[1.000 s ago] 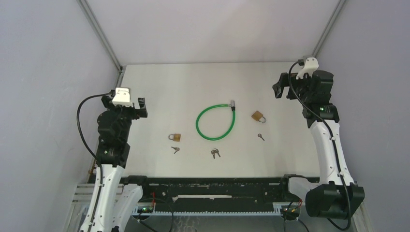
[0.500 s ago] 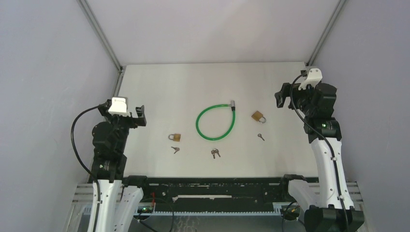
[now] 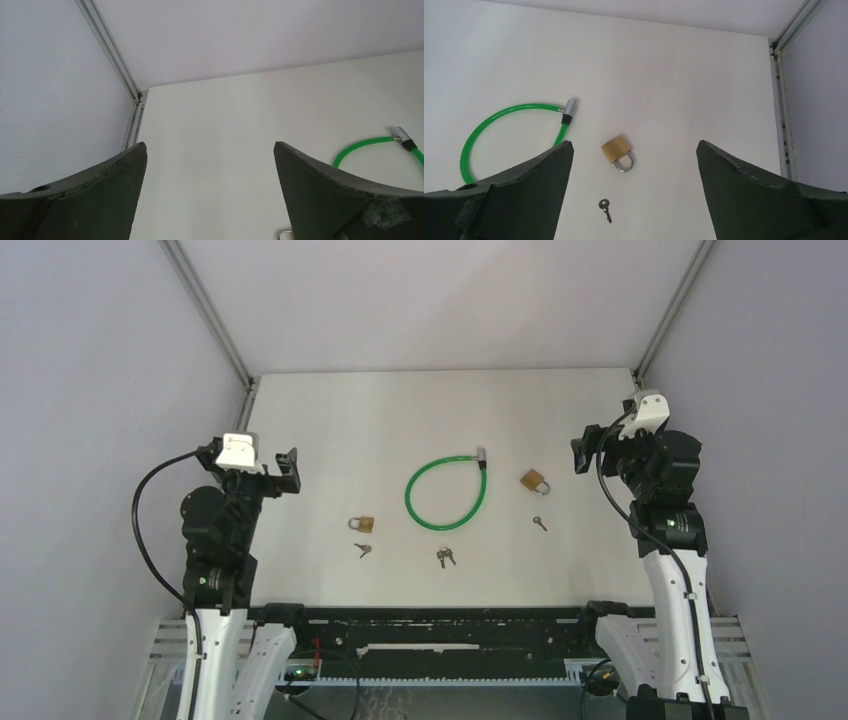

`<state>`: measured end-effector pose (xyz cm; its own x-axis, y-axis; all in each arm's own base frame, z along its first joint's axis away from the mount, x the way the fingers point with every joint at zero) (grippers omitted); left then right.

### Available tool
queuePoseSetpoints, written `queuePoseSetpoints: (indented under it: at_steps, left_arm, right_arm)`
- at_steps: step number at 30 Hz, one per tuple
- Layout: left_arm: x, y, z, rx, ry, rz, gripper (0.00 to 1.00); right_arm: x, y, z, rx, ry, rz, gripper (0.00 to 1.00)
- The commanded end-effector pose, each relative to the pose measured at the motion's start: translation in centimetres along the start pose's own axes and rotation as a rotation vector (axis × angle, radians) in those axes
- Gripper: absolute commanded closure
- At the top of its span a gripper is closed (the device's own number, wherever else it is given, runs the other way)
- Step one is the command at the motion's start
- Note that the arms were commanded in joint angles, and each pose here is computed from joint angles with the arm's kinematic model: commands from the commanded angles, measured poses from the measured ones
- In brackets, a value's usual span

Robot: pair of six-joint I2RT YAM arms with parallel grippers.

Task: Lock with the key
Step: Reset both arms

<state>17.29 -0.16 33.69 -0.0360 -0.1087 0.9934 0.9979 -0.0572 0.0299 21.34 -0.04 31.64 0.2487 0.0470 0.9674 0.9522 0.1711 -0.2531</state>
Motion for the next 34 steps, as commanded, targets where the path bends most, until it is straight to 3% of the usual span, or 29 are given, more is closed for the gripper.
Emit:
queuePoseSetpoints:
  at_steps: [1, 7, 34]
  left_arm:
    - [0.3, 0.3, 0.0, -0.019, 0.004, -0.033, 0.0]
    - [-1.5, 0.5, -0.4, -0.025, -0.029, -0.028, 0.0]
    - [-1.5, 0.0, -0.5, -0.032, -0.029, 0.014, 0.0]
  right_arm:
    - [0.6, 0.0, 0.2, 0.035, -0.046, -0.038, 0.0]
    - [0.6, -0.2, 0.1, 0.044, -0.043, -0.038, 0.0]
    - [0.3, -0.1, -0.2, 0.068, -0.063, -0.028, 0.0]
Point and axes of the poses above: each gripper's point midway between its finger pads, its own y axis out along the fingers, its own z axis along the line the jaws close on, x = y × z, the point moved 9 cm from there along -y, back along the fingers, and after that the axes turned 1 degree about -y, right-handed, at the moved point
